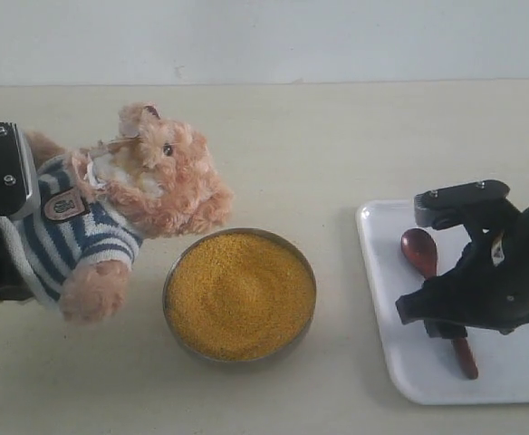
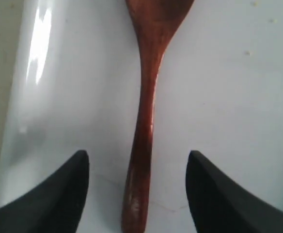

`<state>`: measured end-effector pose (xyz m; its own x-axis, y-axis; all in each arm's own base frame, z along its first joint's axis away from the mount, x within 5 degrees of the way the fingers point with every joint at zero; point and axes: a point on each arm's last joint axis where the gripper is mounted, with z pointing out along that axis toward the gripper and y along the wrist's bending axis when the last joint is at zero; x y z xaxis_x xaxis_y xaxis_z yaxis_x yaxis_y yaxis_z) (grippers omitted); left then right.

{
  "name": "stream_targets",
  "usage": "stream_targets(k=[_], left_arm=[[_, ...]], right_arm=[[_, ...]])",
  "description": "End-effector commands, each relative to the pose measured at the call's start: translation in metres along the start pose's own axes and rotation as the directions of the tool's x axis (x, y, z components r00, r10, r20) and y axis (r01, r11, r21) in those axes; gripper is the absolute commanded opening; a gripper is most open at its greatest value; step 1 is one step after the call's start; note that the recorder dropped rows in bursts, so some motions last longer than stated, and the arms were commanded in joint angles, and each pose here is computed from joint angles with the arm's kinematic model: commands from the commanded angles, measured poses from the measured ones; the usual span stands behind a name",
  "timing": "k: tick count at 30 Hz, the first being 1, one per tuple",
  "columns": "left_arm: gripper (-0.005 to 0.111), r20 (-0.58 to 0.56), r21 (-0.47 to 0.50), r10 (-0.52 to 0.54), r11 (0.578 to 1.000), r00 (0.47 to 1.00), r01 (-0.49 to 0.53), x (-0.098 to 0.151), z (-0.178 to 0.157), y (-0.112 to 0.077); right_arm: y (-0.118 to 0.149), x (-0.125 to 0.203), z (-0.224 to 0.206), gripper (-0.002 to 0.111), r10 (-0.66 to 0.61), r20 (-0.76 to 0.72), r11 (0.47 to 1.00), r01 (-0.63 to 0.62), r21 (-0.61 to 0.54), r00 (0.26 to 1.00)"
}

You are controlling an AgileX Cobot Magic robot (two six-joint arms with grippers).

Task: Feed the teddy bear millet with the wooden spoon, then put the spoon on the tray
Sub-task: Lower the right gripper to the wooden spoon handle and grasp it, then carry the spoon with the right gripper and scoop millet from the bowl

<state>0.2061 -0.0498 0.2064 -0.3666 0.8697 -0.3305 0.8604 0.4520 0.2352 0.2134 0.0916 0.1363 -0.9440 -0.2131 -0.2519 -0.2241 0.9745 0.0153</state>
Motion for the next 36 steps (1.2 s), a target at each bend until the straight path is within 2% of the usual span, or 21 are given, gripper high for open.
stream_targets(k=[1,4,5,6,9,16,20,24,27,30,34,36], left_arm=[[0.004,0.016,-0.011,-0.019,1.0,1.0,0.019,-0.002,-0.002,0.0],[0.004,0.016,-0.011,-0.019,1.0,1.0,0.019,-0.002,-0.002,0.0],[0.004,0.016,-0.011,-0.019,1.0,1.0,0.019,-0.002,-0.002,0.0],[0.004,0.015,-0.009,-0.019,1.0,1.0,0.019,-0.002,-0.002,0.0],[0.004,0.014,-0.007,-0.019,1.0,1.0,0.019,-0.001,-0.002,-0.001],[0.004,0.016,-0.01,-0.019,1.0,1.0,0.019,-0.002,-0.002,0.0],[0.004,0.014,-0.057,-0.102,0.993,0.995,0.102,-0.001,-0.002,0.004],[0.004,0.003,-0.13,-0.229,0.965,0.974,0.227,0.002,-0.003,0.011],[0.004,-0.009,-0.152,-0.31,0.94,0.951,0.305,0.004,-0.004,0.012],[0.004,-0.004,-0.152,-0.387,0.911,0.922,0.382,0.005,-0.004,0.012],[0.004,-0.025,-0.137,-0.477,0.872,0.879,0.47,0.005,-0.001,0.013],[0.004,-0.047,-0.127,-0.509,0.857,0.86,0.5,0.005,0.001,0.013]], right_arm=[[0.001,0.005,0.017,0.056,0.01,-0.02,1.0,-0.011,-0.007,1.0],[0.001,0.006,0.027,0.054,0.009,-0.045,1.0,-0.009,-0.003,0.999],[0.001,0.007,0.03,0.049,0.009,-0.053,1.0,-0.009,-0.002,0.999],[0.001,0.007,0.031,0.04,0.009,-0.061,1.0,-0.009,0.0,0.998],[0.001,0.008,0.029,0.0,0.005,-0.073,1.0,-0.005,0.003,0.997],[0.001,-0.008,-0.012,0.0,-0.051,-0.02,0.999,0.052,0.006,0.998],[0.004,-0.022,-0.059,0.0,-0.166,0.033,0.986,0.165,0.011,0.986],[0.027,-0.027,-0.1,0.0,-0.328,0.089,0.945,0.328,0.015,0.941],[0.054,-0.027,-0.119,0.0,-0.496,0.093,0.869,0.492,0.059,0.864],[0.083,-0.022,-0.126,0.0,-0.658,0.052,0.749,0.646,0.146,0.751],[0.122,-0.014,-0.127,0.0,-0.793,-0.079,0.552,0.768,0.325,0.604],[0.138,-0.013,-0.121,0.0,-0.831,-0.168,0.433,0.807,0.402,0.53]])
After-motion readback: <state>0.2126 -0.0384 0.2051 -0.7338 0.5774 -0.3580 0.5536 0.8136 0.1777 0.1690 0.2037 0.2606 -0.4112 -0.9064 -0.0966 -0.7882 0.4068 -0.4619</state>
